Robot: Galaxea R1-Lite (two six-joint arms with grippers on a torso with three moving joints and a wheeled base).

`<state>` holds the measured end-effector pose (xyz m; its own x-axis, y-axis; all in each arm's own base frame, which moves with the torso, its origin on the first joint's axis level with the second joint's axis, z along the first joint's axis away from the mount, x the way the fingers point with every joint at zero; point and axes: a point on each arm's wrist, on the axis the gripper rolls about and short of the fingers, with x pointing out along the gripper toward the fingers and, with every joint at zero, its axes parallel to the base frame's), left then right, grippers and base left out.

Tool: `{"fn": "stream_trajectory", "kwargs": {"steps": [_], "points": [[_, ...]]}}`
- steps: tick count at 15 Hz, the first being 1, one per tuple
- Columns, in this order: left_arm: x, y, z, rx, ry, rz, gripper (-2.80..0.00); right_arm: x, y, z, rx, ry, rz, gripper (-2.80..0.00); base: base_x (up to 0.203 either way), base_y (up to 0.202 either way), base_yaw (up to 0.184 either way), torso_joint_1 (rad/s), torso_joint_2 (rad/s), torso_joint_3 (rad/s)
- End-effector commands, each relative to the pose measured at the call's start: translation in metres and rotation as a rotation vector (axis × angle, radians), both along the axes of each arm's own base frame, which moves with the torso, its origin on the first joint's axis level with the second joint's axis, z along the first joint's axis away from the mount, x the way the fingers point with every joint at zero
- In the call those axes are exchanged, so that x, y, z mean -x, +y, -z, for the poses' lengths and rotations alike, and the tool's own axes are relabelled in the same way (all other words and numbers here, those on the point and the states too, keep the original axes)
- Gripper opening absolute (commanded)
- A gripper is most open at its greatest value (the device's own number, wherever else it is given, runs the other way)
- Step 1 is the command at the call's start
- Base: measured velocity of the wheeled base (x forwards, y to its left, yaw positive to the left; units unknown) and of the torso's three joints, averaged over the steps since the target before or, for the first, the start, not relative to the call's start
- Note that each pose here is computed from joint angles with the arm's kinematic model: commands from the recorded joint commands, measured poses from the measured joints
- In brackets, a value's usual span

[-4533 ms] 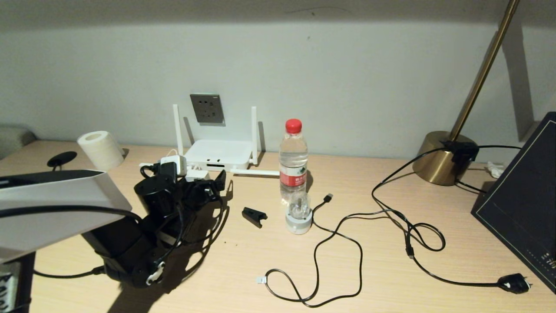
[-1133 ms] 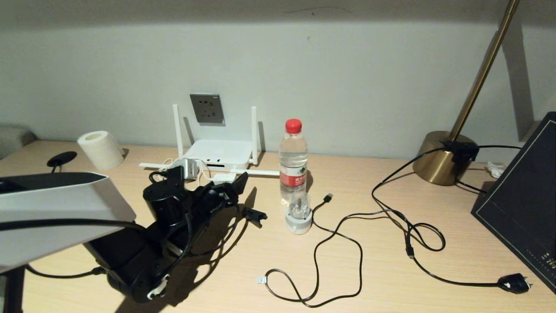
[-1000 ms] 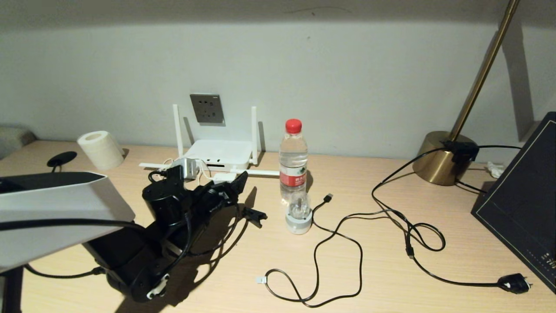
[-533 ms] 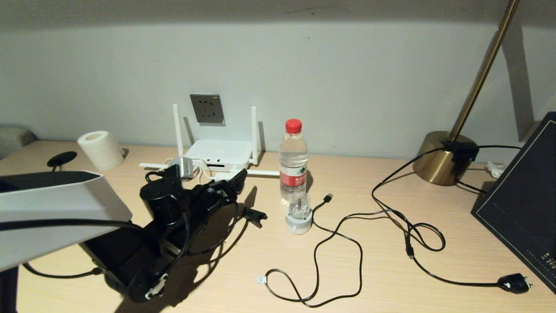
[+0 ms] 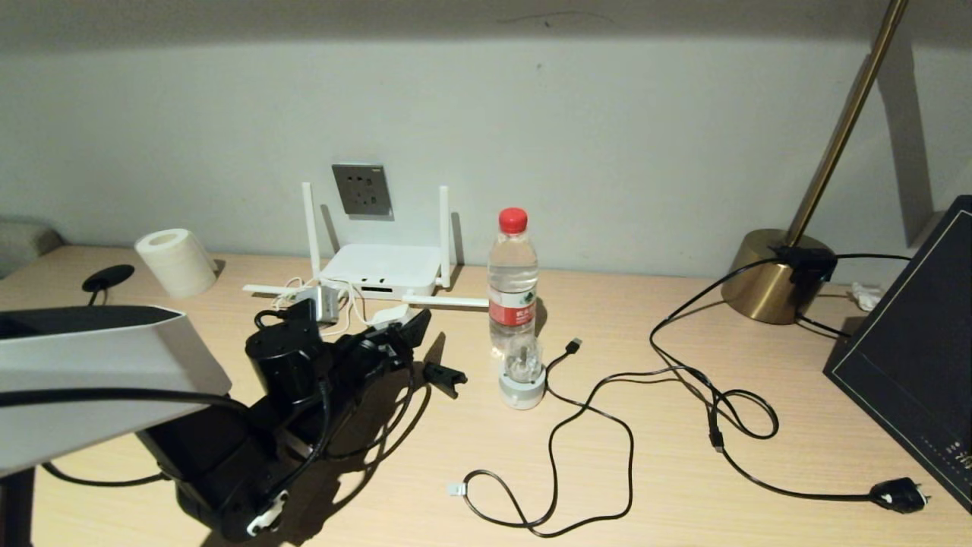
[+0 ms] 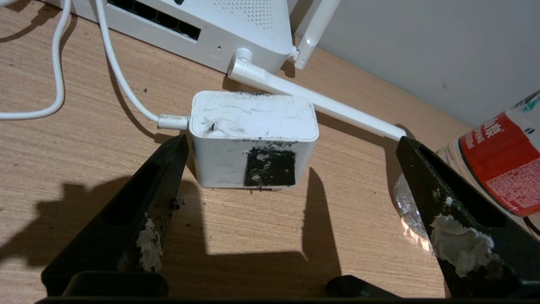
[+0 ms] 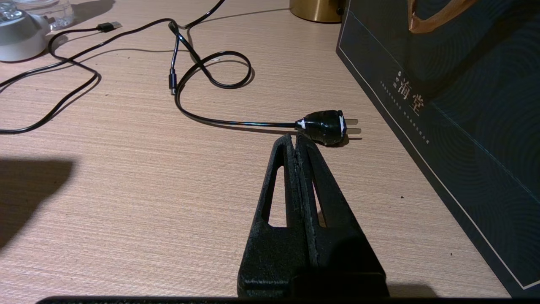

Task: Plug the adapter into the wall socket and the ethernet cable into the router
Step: Pick up plug

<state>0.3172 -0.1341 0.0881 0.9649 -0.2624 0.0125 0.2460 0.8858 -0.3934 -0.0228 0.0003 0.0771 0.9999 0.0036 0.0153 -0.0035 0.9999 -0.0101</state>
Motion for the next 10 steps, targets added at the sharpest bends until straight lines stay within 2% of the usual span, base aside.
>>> {"fn": "stream_trajectory", "kwargs": {"steps": [1, 10], "points": [[0.001, 0.001, 0.005, -0.005, 0.014, -0.003, 0.00, 0.000, 0.000, 0.001, 0.001, 0.006, 0.000, -2.80, 0.000, 0.000, 0.000, 0.000, 0.00, 0.000], [0.016, 0.003, 0.005, -0.018, 0.038, 0.006, 0.00, 0.000, 0.000, 0.001, 0.001, 0.005, 0.000, -2.80, 0.000, 0.000, 0.000, 0.000, 0.00, 0.000]]}}
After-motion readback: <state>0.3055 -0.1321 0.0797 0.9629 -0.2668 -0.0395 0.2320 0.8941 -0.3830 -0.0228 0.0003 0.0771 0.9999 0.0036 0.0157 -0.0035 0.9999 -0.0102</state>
